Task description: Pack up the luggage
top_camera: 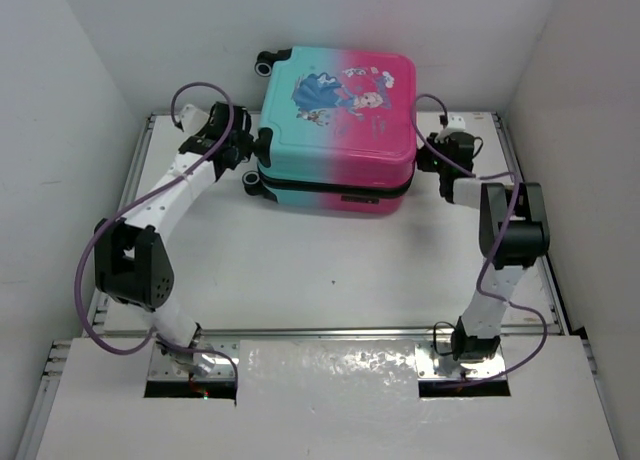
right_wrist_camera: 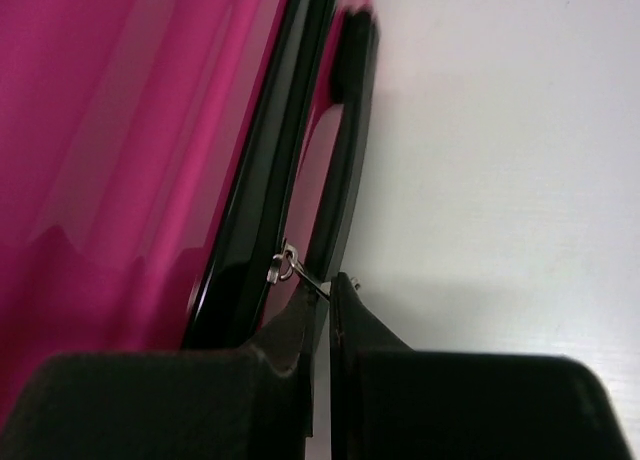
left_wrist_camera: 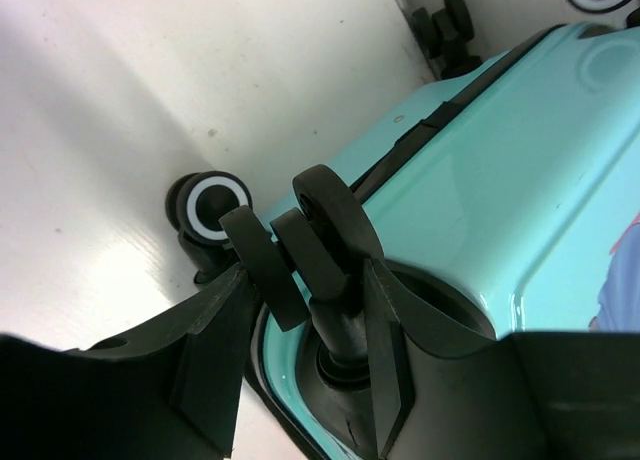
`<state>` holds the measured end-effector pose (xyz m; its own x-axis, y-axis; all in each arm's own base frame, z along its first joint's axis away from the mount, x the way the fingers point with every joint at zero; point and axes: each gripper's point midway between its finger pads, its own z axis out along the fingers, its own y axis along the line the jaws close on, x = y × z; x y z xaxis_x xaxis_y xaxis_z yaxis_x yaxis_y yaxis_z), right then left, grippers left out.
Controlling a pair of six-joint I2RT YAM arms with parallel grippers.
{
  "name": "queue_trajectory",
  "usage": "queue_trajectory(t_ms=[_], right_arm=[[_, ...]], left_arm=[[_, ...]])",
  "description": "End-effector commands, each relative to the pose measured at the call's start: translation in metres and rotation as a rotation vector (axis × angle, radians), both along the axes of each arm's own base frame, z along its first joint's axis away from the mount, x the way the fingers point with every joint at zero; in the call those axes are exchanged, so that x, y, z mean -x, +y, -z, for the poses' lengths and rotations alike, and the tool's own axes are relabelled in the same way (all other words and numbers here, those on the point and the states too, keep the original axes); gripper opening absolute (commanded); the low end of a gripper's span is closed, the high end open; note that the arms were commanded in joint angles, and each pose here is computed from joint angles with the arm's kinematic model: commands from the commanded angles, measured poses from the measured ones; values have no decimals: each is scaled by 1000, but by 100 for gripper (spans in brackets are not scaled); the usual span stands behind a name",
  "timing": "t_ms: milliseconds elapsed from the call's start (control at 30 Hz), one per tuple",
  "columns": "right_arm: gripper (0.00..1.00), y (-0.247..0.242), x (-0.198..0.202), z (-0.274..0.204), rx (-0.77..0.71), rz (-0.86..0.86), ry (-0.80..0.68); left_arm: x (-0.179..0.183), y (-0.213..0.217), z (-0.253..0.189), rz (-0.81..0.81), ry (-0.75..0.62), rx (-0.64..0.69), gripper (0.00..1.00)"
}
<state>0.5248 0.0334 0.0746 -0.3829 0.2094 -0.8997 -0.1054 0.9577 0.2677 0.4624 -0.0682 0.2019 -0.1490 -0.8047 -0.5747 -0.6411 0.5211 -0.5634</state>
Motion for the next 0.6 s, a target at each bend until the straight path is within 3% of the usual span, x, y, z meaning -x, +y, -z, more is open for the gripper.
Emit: queue_trajectory(t_ms=[0,33,133,300,400,433,467,500,533,567], right_arm=[[0,-25,-36,11,78,78,76],[0,-28,-37,44,87,92,179],[0,-31,-80,54,75,114,229],[0,-39,-119,33,44,196,192],[0,-42,-163,-3,51,201,78],[0,-17,-169,-2,-9,79,80],[0,-1,-172,34,-57,-6,129],[0,20,-180,16,-116,-113,80],[0,63,-164,19,-213,-285,107],[0,82,-156,24,-224,-343,114]], left_arm=[[-51,41,-13,-71,-108,-117,0],[-54,39,-15,-47,-105,-136,0],[-59,34,-17,16,-99,-165,0],[-67,28,-18,125,-43,-247,0],[-71,20,-17,221,-13,-279,0],[-76,17,-18,258,-7,-298,0],[-73,14,-12,291,26,-300,0],[-76,12,-12,321,34,-317,0],[-85,7,-15,348,25,-317,0],[-90,5,-15,373,29,-322,0]])
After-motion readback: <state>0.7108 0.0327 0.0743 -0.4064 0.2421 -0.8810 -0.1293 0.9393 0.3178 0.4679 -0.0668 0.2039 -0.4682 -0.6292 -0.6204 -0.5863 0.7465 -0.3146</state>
